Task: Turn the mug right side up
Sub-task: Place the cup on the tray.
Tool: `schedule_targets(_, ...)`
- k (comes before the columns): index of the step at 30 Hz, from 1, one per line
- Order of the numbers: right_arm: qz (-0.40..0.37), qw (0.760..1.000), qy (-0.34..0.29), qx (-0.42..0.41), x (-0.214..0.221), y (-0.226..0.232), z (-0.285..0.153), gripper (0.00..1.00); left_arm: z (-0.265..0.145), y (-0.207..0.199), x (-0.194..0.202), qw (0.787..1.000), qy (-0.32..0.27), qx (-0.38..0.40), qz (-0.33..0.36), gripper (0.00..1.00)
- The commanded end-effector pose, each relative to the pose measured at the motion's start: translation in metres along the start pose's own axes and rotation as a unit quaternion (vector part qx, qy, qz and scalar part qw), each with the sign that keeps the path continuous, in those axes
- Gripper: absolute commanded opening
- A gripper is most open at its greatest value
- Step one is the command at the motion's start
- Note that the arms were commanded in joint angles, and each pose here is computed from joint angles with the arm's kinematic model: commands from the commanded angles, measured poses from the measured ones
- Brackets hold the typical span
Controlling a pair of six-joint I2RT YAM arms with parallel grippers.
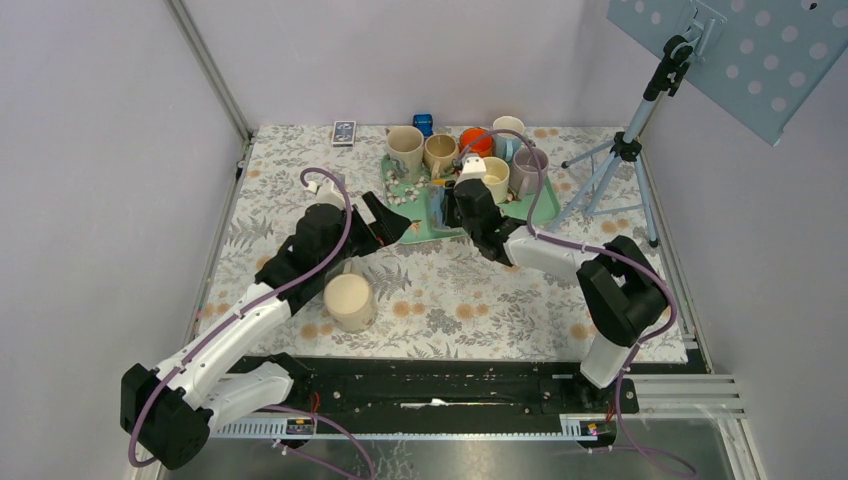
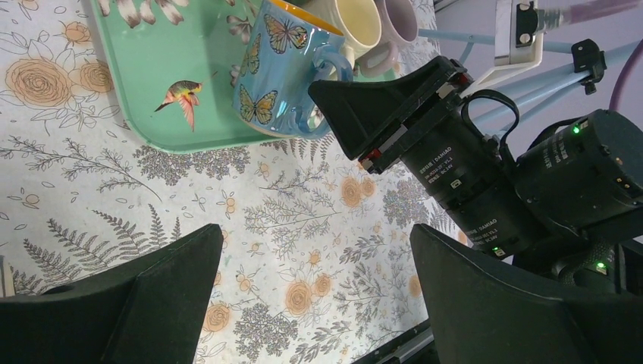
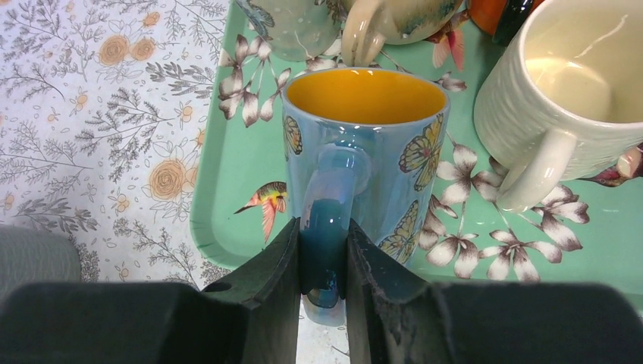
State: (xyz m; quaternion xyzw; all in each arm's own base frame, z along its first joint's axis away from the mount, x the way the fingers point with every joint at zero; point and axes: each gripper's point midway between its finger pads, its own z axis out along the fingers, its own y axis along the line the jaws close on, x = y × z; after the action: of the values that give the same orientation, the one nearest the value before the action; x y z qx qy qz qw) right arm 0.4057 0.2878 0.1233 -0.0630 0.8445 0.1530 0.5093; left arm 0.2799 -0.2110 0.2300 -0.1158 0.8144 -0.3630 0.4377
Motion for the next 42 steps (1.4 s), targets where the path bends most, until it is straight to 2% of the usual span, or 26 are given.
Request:
schedule_targets(1, -0.052, 0.992, 0.086, 0.072, 0.07, -0.048, -0.003, 0.0, -0.007, -0.011, -0.014, 1.0, -0.024, 0.02, 0.004, 0.99)
schedule_targets(13, -0.037, 0.99, 0.125, 0.049, 0.108, -0.036, -0.029, 0.0, -0.007, -0.009, -0.01, 1.0, -0.019, 0.021, -0.004, 0.99)
schedule_targets(28, -0.104, 0.981, 0.128, 0.1, 0.084, -0.041, -0.003, 0.0, -0.012, -0.01, -0.011, 0.999, -0.022, 0.024, -0.004, 0.99)
schedule_targets(42, -0.095, 0.983, 0.138, 0.071, 0.064, -0.048, 0.035, 0.0, -0.009, -0.009, -0.011, 1.0, -0.02, 0.02, -0.002, 0.99)
